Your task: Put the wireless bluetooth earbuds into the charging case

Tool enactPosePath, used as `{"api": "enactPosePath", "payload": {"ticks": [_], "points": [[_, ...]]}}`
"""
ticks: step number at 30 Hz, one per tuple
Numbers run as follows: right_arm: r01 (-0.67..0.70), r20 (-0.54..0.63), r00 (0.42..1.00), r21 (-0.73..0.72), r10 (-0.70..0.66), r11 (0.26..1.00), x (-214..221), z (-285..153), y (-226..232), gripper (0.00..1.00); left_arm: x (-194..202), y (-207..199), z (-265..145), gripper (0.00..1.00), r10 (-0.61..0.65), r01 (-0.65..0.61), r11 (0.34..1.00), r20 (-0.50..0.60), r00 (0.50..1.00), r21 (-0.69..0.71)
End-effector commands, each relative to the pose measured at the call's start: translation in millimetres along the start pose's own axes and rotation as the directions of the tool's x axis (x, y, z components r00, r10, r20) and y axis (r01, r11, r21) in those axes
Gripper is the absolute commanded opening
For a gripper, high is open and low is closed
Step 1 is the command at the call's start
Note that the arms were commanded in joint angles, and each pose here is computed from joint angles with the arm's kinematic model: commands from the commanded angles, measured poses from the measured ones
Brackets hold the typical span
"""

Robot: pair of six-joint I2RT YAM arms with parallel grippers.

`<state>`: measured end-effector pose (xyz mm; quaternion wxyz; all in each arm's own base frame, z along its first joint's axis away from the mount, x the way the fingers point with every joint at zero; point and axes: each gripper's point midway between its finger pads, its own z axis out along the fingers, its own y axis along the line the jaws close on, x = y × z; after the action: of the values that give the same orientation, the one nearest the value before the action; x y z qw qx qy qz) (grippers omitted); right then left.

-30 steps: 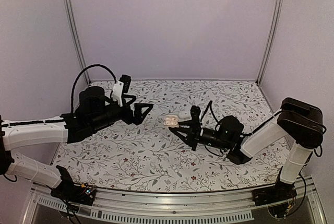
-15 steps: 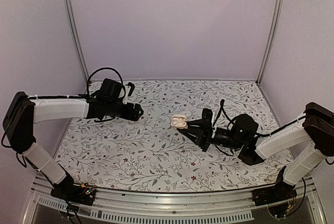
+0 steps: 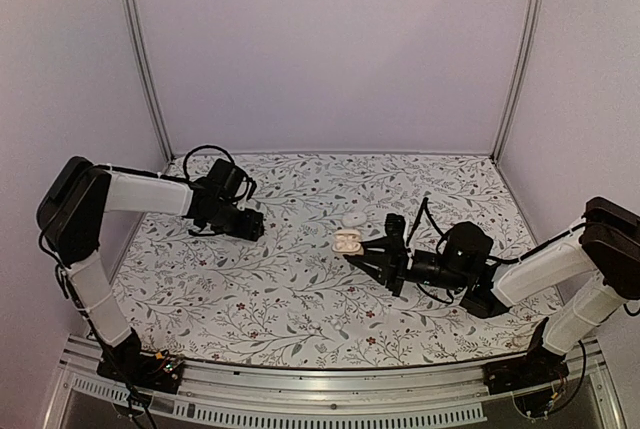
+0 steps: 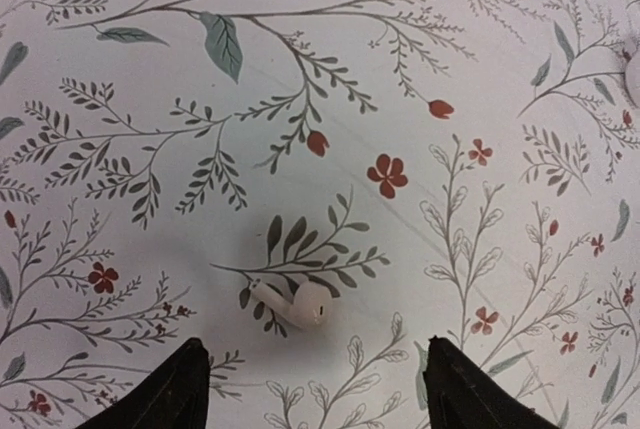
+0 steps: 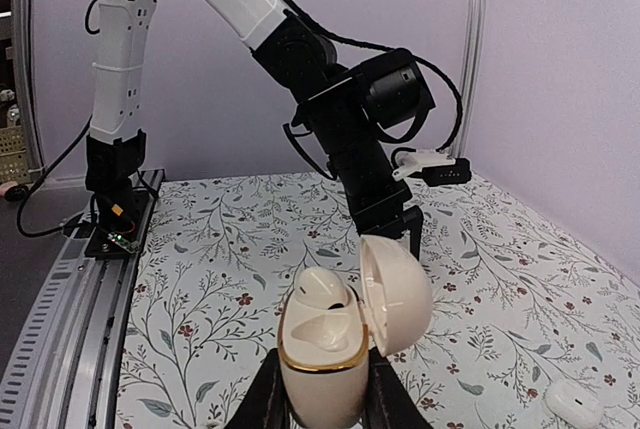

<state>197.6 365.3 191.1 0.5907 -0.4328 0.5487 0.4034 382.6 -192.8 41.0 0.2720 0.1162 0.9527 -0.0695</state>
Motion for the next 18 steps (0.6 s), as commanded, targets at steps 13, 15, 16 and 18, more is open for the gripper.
{"api": "enactPosePath", "payload": {"ticks": [13,15,16,18], "points": [[-0.027,-0.007,1.000,0.009,0.027,1.000,-1,2,-4,0.00,-28,-13,35,0.69,-0.005,0.002,0.990,0.021,1.000,0.141],[-0.029,-0.008,1.000,0.011,0.029,1.000,-1,2,-5,0.00,-25,-11,37,0.67,-0.010,0.009,0.991,0.005,1.000,0.131],[-0.029,-0.008,1.000,0.011,0.029,1.000,-1,2,-5,0.00,-23,-10,38,0.67,-0.012,0.013,0.991,-0.003,1.000,0.130],[-0.029,-0.008,1.000,0.014,0.029,0.999,-1,1,-5,0.00,-17,-9,38,0.65,-0.017,0.019,0.991,-0.016,1.000,0.130]]}}
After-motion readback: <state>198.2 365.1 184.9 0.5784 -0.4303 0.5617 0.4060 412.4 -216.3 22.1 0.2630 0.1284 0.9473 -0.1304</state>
